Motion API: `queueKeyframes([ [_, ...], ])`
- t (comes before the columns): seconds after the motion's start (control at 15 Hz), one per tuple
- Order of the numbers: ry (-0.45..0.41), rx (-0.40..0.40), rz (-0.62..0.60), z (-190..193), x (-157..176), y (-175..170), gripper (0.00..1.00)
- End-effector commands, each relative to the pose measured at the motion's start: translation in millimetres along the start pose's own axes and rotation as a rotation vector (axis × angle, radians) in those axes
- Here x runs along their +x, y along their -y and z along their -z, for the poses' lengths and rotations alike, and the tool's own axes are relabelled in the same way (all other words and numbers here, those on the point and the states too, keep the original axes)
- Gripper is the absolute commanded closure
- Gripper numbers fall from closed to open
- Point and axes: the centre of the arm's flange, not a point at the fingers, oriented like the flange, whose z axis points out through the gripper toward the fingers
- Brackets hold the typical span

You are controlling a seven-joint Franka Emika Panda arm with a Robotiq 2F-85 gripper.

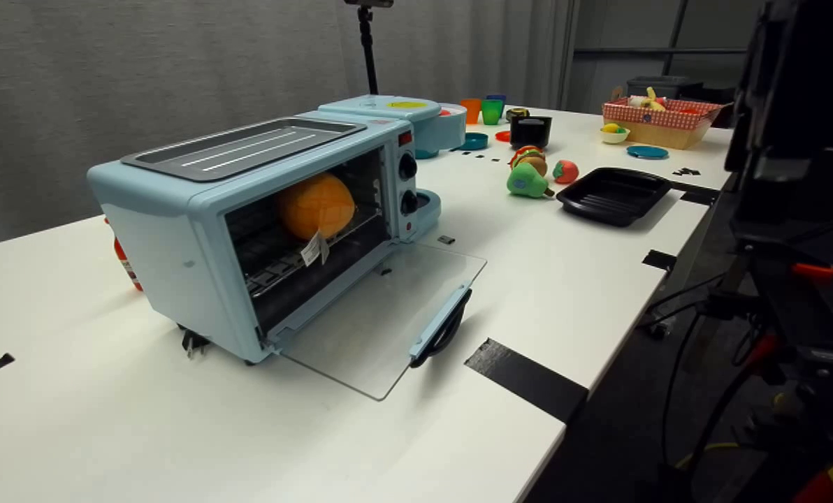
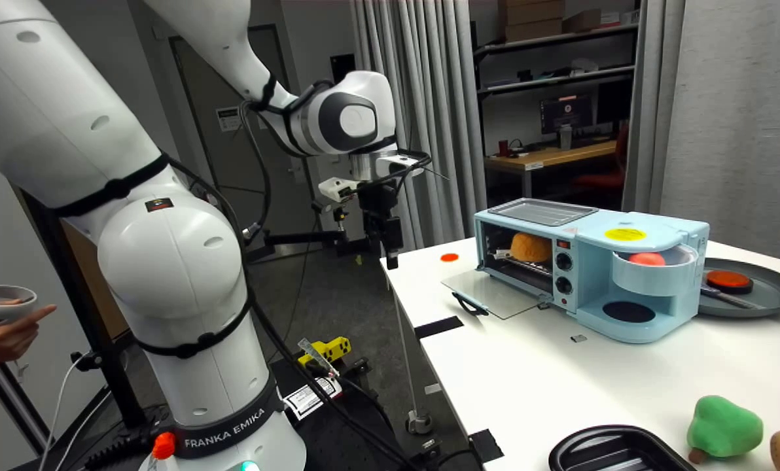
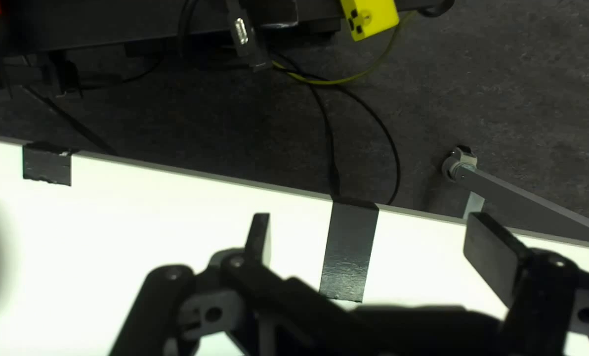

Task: Close the oven

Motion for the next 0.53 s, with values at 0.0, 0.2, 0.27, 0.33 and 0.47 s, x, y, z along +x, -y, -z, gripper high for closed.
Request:
queueKeyframes([
  [0.0,-0.001,-0.046,0.059,-28,36,5,0.0],
  [0.2,-0.001,-0.077,0.094,-45,57,7,0.0],
  [0.27,0.0,-0.084,0.106,-48,63,8,0.0],
  [0.33,0.0,-0.089,0.117,-52,71,10,0.0],
  [0.47,0.001,-0.093,0.131,-58,86,12,0.0],
])
